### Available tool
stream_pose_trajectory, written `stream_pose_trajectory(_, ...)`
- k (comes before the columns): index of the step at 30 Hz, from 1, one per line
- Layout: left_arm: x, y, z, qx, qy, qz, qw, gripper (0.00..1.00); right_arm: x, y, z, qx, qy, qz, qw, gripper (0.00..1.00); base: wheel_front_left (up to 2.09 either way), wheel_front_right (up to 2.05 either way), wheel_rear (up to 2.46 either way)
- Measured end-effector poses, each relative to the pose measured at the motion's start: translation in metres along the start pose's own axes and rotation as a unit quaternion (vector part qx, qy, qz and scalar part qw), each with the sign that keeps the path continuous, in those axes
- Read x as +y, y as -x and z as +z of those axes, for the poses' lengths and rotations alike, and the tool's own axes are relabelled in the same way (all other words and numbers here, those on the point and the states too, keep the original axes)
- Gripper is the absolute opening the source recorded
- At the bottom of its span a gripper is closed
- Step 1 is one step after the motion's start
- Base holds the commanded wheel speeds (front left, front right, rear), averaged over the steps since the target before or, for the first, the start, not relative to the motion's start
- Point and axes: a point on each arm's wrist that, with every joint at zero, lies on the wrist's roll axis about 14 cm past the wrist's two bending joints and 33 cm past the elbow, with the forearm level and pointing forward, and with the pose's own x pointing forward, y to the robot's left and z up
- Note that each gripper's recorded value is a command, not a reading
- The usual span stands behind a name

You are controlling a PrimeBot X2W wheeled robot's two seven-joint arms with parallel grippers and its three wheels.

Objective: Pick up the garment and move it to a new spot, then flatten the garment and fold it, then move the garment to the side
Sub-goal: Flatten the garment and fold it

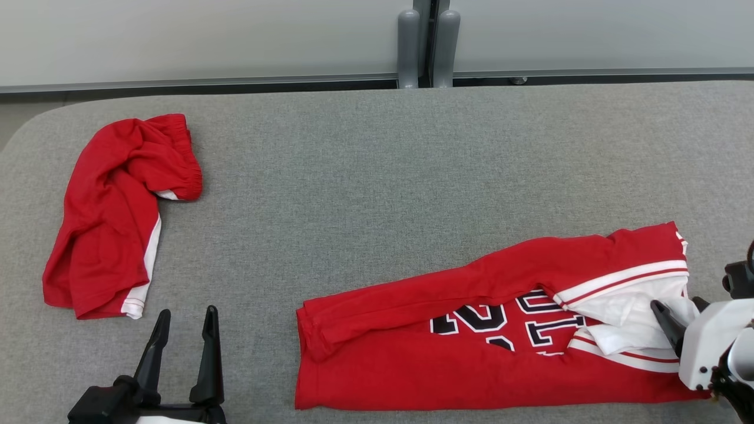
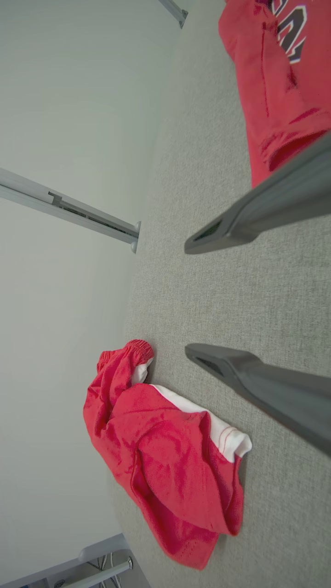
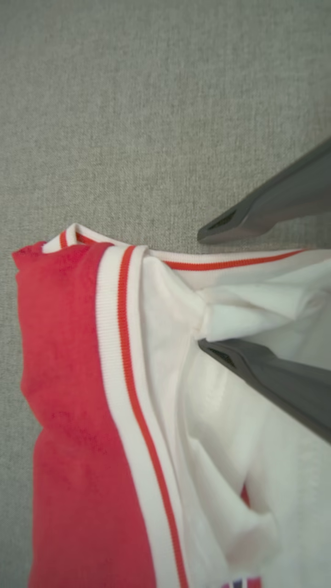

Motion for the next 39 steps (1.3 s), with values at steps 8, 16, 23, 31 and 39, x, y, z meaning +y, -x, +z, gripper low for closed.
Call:
stream_pose_trajectory(8,0.005,-0.001,-0.004,0.005,-0.003,0.002,1.000,1.00,0.025,-0.011,-0.008,0.038,-0.047,0.043,0.997,0.00,0.00,0.00,0.00)
stream_pose_trajectory(16,0.008,-0.002,-0.003,0.002,-0.002,0.006,1.000,1.00,-0.011,-0.001,-0.007,0.029,-0.086,0.022,0.996,0.00,0.00,0.00,0.00)
stream_pose_trajectory(23,0.008,0.000,0.000,-0.004,0.007,0.005,1.000,1.00,-0.091,0.029,0.020,-0.016,-0.076,-0.065,0.995,0.00,0.00,0.00,0.00)
stream_pose_trajectory(31,0.007,0.004,0.006,-0.013,0.019,0.007,1.000,1.00,-0.050,0.052,0.060,-0.086,-0.016,0.001,0.996,0.00,0.00,0.00,0.00)
stream_pose_trajectory(39,-0.008,0.005,0.006,-0.013,0.026,-0.013,0.999,1.00,0.104,0.071,0.053,-0.100,0.039,0.197,0.975,0.00,0.00,0.00,0.00)
